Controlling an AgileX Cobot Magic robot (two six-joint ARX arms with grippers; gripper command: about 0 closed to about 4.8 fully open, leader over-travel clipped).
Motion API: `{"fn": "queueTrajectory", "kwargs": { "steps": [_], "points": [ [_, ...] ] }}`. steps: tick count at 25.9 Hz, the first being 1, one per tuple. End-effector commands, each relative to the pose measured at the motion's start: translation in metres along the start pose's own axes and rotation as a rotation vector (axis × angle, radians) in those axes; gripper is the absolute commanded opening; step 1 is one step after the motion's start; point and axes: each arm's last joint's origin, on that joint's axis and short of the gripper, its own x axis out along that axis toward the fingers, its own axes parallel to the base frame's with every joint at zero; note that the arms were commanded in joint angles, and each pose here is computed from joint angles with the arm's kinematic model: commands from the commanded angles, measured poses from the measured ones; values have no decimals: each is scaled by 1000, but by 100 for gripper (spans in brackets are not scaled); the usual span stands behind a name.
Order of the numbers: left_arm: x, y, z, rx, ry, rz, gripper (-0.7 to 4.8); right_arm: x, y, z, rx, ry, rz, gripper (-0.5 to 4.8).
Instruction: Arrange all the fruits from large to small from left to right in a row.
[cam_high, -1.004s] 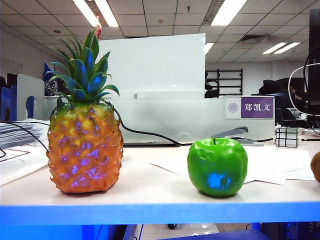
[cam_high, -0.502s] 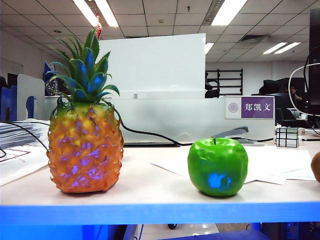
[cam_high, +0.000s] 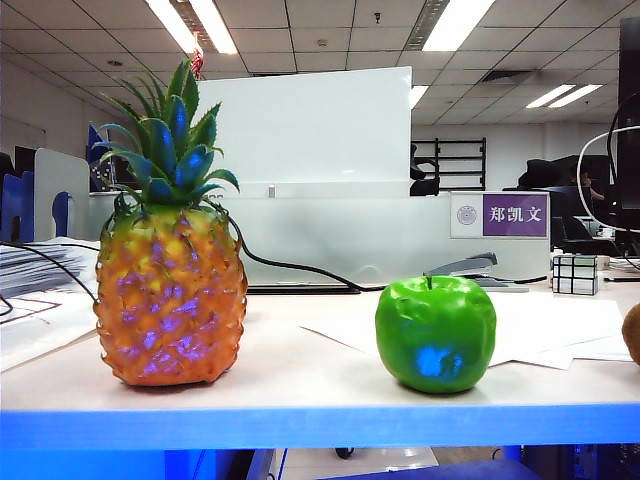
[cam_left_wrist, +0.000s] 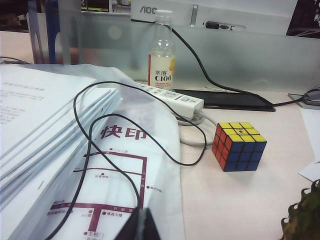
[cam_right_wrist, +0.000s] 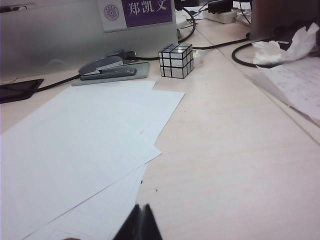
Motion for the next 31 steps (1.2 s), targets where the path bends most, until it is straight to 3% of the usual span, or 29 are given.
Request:
{"fn": "queueTrajectory", "kwargs": {
  "steps": [1,31],
  "points": [
    [0,0,1,4,-8,-5,-5,0,0,3,-32,-42,5,-6],
    [0,0,1,4,-8,-5,-5,0,1,4,-67,-48,6,-6]
  ]
}}
